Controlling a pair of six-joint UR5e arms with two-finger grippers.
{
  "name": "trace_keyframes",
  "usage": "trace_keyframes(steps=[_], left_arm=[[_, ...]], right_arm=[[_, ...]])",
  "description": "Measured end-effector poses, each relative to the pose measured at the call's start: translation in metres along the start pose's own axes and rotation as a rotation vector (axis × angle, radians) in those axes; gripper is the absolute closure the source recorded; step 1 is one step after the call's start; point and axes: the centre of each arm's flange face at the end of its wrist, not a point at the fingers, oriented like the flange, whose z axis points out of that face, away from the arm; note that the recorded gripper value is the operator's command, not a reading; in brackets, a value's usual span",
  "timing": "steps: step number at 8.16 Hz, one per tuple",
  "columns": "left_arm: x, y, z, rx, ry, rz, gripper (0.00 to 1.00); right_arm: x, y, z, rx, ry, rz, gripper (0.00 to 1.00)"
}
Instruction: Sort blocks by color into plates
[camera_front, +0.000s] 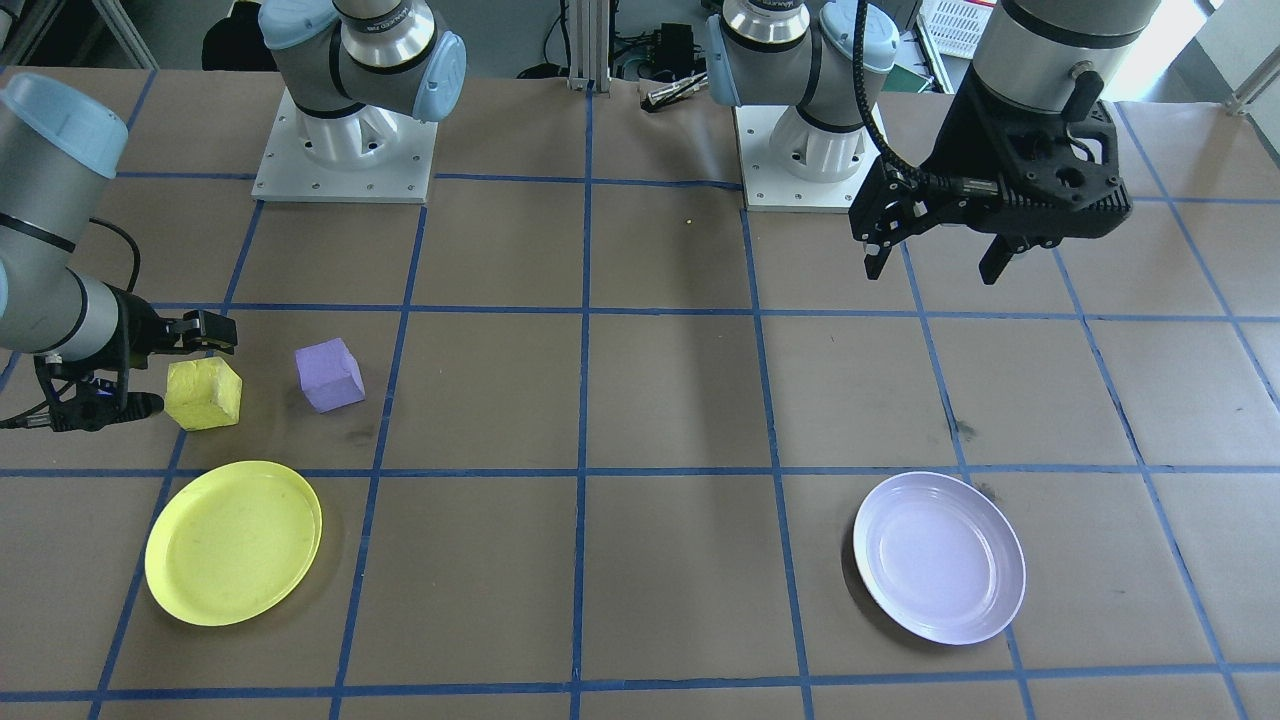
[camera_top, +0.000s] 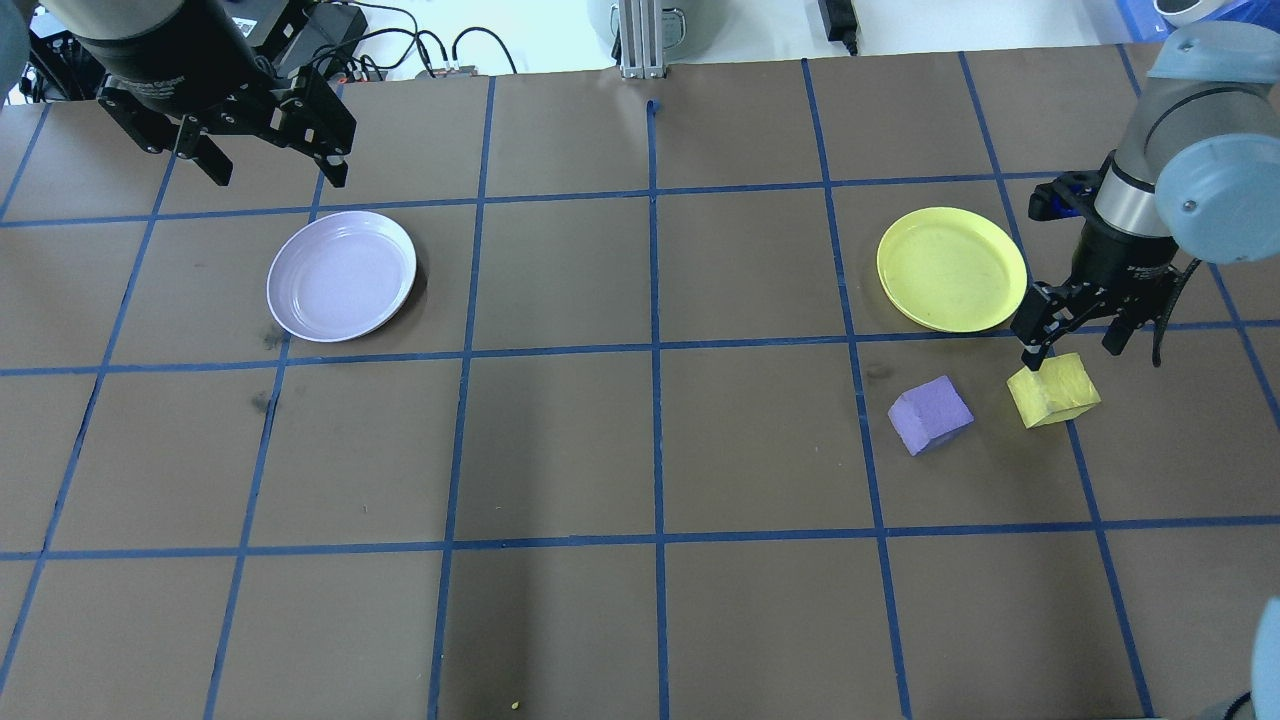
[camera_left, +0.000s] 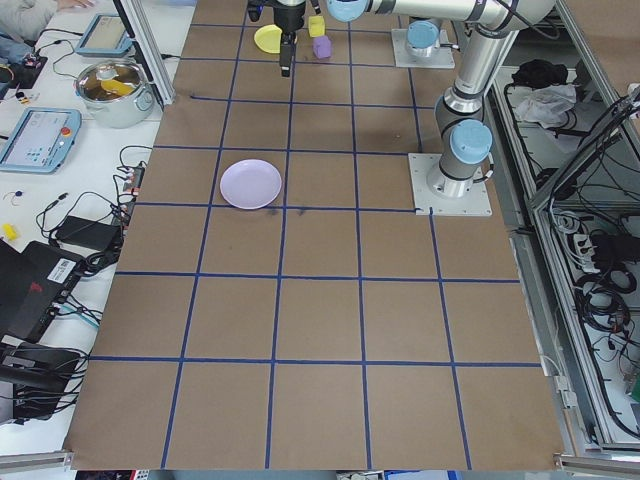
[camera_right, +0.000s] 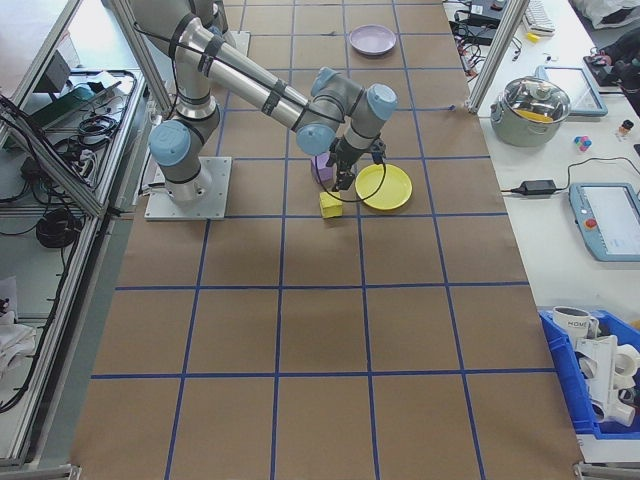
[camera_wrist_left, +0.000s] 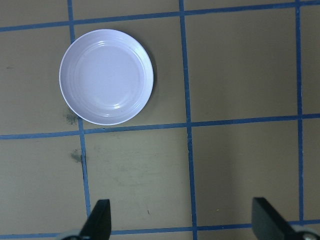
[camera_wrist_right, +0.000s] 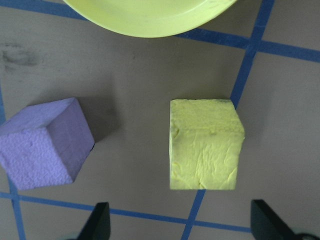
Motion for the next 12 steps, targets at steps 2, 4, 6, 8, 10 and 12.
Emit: trace_keyframes(steps=[2, 4, 6, 8, 10, 12], left_arm=[[0.001, 0.000, -0.001, 0.005, 0.007, -0.001, 0.00], [0.001, 0.001, -0.002, 0.008, 0.007, 0.007, 0.00], [0.001, 0.000, -0.004, 0.010, 0.008, 0.009, 0.00], [0.001, 0.004, -0.011, 0.018, 0.006, 0.006, 0.00], [0.009, 0.011, -0.004, -0.036, 0.026, 0.003, 0.00], [0.021, 0.021, -0.008, -0.055, 0.028, -0.025, 0.00]], right_arm=[[0.011, -0.018, 0.020, -0.013, 0.036, 0.001, 0.00], [0.017, -0.032, 0.037, -0.022, 0.046, 0.001, 0.00], [0.019, -0.039, 0.053, -0.046, 0.035, 0.000, 0.18], [0.022, -0.044, 0.068, -0.075, 0.020, -0.002, 0.82], [0.023, -0.043, 0.076, -0.104, 0.007, 0.001, 1.00], [0.025, -0.039, 0.071, -0.124, 0.016, 0.000, 1.00]])
